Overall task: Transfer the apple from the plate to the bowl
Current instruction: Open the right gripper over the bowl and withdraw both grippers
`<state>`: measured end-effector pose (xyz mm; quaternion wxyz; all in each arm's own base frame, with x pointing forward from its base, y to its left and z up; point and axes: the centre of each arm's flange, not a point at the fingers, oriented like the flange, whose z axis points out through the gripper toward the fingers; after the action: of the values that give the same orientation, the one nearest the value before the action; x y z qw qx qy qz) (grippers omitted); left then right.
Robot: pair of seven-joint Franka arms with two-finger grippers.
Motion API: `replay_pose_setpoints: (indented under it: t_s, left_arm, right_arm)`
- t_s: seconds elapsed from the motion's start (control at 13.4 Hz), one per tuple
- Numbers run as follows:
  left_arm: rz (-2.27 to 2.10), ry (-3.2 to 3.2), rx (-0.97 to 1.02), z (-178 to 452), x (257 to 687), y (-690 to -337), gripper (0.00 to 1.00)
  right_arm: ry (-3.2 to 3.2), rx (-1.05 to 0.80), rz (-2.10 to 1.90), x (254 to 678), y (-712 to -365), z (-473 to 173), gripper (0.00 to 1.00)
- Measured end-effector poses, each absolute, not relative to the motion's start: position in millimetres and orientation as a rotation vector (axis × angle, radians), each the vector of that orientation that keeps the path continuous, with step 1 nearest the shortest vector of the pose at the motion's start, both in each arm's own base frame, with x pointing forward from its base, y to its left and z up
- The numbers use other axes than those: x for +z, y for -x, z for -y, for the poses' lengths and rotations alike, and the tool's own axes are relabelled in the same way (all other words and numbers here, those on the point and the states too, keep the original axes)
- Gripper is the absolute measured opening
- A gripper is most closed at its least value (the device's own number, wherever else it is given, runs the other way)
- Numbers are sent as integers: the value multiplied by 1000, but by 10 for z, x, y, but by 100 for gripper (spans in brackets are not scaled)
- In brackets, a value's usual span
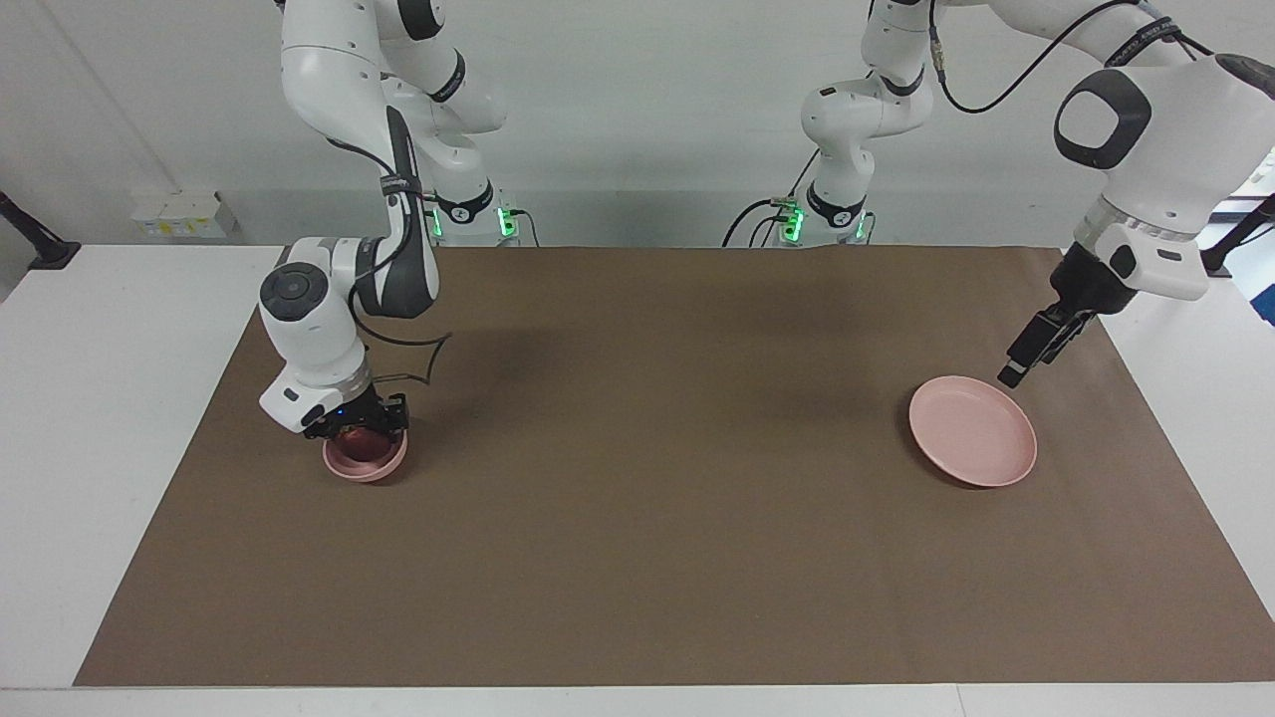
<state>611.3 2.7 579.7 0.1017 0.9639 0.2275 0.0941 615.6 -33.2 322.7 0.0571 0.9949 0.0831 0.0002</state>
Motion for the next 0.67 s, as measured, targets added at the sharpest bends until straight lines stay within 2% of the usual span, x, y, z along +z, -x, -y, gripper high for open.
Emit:
replay_pose_setpoints:
  t_s: [0.37, 0.52, 0.67]
  left_arm:
    - [-321, -2940, 313, -158, 6202, -5819, 100]
    - [-186, -3011, 296, -207, 6349, -5658, 100]
    - [-106, -3065, 257, -239, 6448, -5517, 100]
  right_arm:
    - [-3018, -10, -245, 3177, -6155, 364, 78]
    - [-3018, -9, -244, 3176, -6156, 366, 81]
    - [-3018, -7, -243, 3180, -6158, 365, 99]
